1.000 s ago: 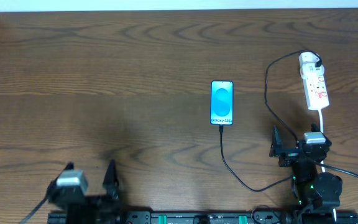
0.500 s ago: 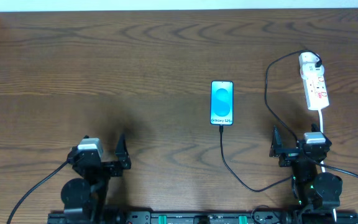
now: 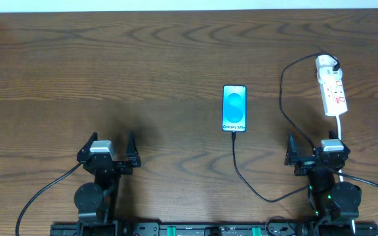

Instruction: Plug charger to phone and switch on socket

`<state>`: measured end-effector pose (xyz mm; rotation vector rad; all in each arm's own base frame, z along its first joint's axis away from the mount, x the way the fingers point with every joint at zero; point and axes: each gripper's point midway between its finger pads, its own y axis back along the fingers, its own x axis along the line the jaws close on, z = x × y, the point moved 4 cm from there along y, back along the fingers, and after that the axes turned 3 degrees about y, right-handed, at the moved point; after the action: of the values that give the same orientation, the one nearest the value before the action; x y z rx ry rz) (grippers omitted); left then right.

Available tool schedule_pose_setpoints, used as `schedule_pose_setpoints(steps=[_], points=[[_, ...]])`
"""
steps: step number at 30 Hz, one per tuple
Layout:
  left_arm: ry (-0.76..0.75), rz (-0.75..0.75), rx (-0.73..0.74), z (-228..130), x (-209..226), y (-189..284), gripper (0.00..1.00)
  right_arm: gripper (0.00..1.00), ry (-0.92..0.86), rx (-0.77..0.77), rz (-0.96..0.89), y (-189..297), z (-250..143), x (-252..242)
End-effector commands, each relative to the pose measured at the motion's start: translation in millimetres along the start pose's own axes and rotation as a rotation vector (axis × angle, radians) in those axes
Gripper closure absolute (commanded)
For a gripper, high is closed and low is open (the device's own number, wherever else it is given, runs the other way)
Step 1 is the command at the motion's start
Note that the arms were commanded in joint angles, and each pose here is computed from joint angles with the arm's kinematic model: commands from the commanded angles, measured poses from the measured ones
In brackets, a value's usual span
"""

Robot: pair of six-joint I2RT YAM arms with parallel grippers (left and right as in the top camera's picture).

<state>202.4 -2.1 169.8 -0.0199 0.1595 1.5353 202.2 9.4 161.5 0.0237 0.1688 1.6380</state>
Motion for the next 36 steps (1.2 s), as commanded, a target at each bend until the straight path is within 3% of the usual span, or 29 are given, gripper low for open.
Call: schedule_pose_setpoints(steps=[1,7,11,36], points=[[-0.081,-0.009,-0.024,0,-1,-2,0.05,0.01,0.017,0.001,-0.001,0,-2,0],[-0.1,-0.008,-0.048,-3,0,-4,0.05,0.01,0.017,0.001,-0.001,0,-2,0],[-0.087,0.002,0.065,-26,3,-4,0.05,0.01,0.017,0.001,-0.001,0,-2,0],[-0.086,0.014,0.056,-24,5,-4,0.04,0.01,0.017,0.001,-0.001,0,-2,0]])
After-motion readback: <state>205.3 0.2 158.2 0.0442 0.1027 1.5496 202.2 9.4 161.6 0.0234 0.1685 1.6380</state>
